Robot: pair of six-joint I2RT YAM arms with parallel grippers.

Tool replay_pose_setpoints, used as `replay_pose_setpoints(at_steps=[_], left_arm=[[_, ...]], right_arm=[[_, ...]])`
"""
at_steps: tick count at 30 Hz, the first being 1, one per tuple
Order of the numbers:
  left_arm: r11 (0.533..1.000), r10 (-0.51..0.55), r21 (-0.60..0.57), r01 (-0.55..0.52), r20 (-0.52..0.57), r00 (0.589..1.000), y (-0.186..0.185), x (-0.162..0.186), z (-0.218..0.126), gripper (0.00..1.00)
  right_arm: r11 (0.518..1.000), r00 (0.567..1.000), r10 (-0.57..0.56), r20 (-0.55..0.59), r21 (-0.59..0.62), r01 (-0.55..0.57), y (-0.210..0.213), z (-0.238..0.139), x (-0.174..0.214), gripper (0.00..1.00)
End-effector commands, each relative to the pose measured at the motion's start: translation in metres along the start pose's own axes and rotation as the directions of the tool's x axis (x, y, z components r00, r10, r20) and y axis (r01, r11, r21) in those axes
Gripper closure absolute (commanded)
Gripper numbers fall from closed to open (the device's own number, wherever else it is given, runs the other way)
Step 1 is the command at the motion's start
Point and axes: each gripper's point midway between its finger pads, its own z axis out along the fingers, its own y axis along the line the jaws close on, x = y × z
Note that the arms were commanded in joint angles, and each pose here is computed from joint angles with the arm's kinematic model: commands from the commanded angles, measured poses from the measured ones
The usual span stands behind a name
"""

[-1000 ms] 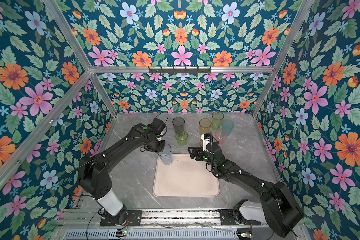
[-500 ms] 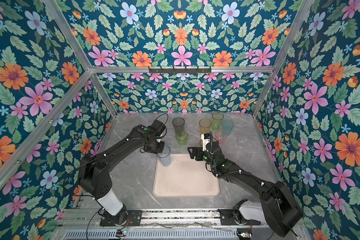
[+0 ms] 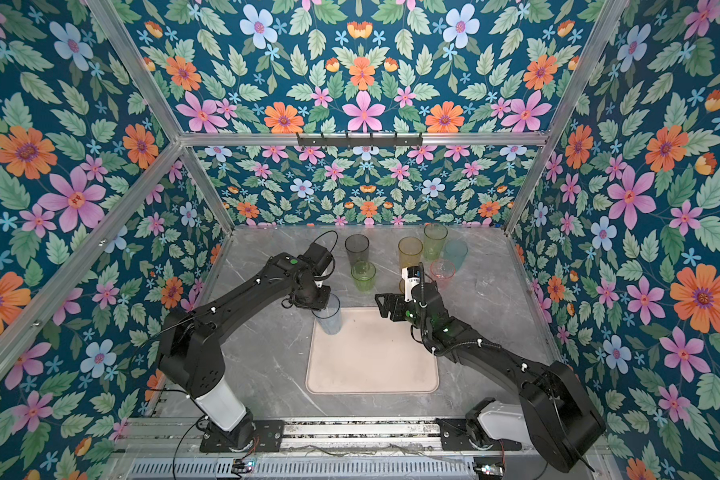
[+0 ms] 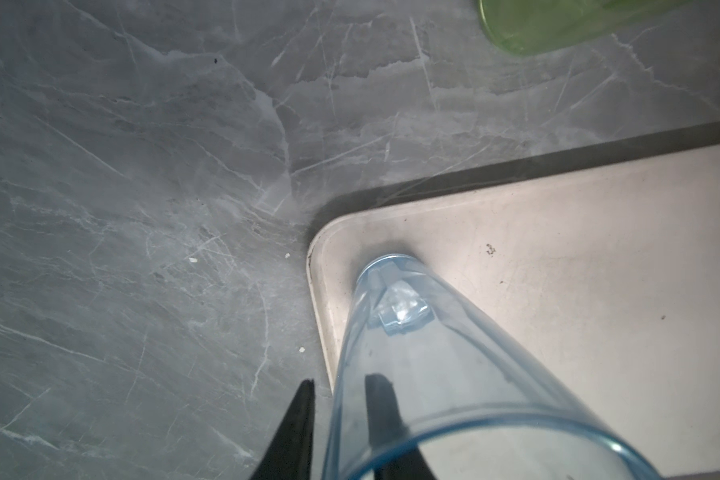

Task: Place the glasses into the tray
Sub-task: 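Lower the blue glass onto the tray's far corner and open the left gripper, then raise the left gripper and reach to the grey glass farthest from the robot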

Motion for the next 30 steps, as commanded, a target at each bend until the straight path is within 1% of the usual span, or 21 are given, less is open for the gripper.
replay_pose_setpoints(at_steps=[1,3,7,10,15,19,24,30], left_arm=[[1.000,0.008,-0.006,-0.008,0.012,1.000,0.000,-0.002,-0.002,0.68],[1.000,0.008,0.000,-0.008,0.012,1.000,-0.001,-0.003,-0.003,0.67],[1.000,0.007,0.027,-0.008,0.017,1.000,-0.006,-0.005,-0.007,0.60],[1.000,0.008,0.014,-0.008,0.027,1.000,-0.004,-0.008,-0.011,0.57],[1.000,0.016,-0.001,-0.016,0.042,0.999,-0.002,-0.015,-0.020,0.54],[1.000,0.020,-0.022,-0.018,0.085,0.996,0.002,-0.025,-0.036,0.52],[1.000,0.016,-0.003,-0.016,0.136,0.991,0.000,-0.037,-0.057,0.50],[1.000,0.006,-0.010,-0.005,0.198,0.980,0.001,-0.054,-0.077,0.43]], right_arm=[[1.000,1.000,0.002,0.006,0.008,-0.002,0.000,0.000,-0.003,0.12],[1.000,1.000,0.003,0.008,0.006,-0.003,0.000,-0.001,-0.003,0.12],[1.000,1.000,0.004,0.009,0.006,-0.004,-0.001,-0.001,-0.002,0.12],[1.000,1.000,0.005,0.007,0.010,-0.005,-0.001,-0.001,-0.002,0.12],[1.000,1.000,0.007,0.007,0.013,-0.007,-0.001,0.000,-0.003,0.12],[1.000,1.000,0.007,0.008,0.016,-0.007,-0.002,-0.001,-0.003,0.12],[1.000,1.000,0.009,0.010,0.016,-0.009,-0.002,-0.001,-0.003,0.12],[1.000,1.000,0.011,0.017,0.015,-0.011,-0.003,-0.003,-0.002,0.12]])
